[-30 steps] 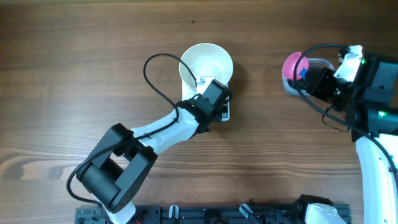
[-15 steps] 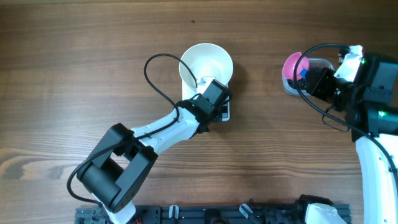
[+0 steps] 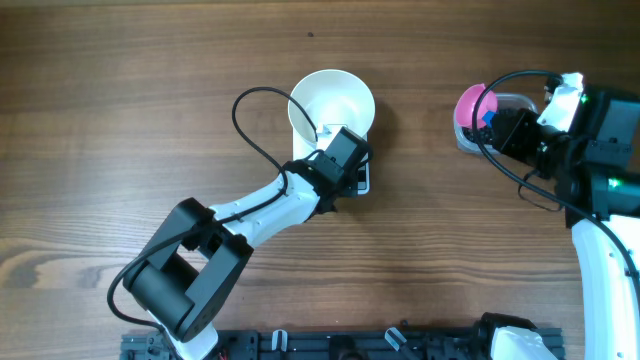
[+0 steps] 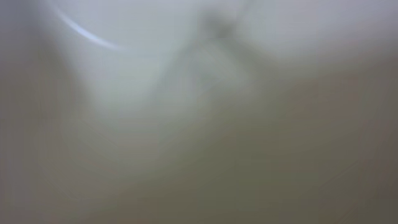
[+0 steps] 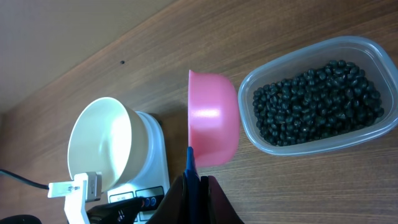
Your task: Scoop item into bowl and weigh 150g on scale
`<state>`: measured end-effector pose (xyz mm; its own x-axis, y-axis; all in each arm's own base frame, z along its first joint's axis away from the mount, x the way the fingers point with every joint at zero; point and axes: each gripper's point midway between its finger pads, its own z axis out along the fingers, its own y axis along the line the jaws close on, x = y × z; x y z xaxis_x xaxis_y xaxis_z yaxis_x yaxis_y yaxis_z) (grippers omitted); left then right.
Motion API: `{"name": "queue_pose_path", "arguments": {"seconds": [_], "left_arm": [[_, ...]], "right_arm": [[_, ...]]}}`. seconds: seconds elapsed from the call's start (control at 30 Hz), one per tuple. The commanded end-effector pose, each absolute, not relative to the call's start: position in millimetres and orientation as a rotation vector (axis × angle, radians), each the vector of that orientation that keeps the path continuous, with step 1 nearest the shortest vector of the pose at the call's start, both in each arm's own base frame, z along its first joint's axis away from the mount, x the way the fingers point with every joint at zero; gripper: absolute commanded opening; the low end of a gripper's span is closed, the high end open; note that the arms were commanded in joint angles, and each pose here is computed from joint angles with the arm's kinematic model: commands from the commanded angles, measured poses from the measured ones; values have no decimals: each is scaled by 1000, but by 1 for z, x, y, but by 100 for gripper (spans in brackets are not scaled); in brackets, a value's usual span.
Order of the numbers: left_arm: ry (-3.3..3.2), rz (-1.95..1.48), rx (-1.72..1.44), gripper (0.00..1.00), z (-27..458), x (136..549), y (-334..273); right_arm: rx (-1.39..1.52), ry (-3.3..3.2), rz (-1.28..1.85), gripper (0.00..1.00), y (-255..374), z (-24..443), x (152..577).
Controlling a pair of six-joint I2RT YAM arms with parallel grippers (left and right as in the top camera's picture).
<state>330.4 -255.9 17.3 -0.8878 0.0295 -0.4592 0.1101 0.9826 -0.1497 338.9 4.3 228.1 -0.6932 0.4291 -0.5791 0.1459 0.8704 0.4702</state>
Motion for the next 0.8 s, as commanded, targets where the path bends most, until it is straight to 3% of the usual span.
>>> {"name": "queue_pose_path", "arguments": {"seconds": [0.0,0.33,0.53,0.77], "left_arm": [[2762,-205,141,4,-12,312,-250],[2752,-213,139,4,-4,313,-250],[2601,-356,125,4,79,317,-255],[2557,-401,113,4,131,298,-236]], "right_arm": [[397,2309,488,4,1,233,342],[396,2308,488,4,1,234,342],[394,2303,488,4,1,235,343],[390,2303,486,4,1,235,343]]}}
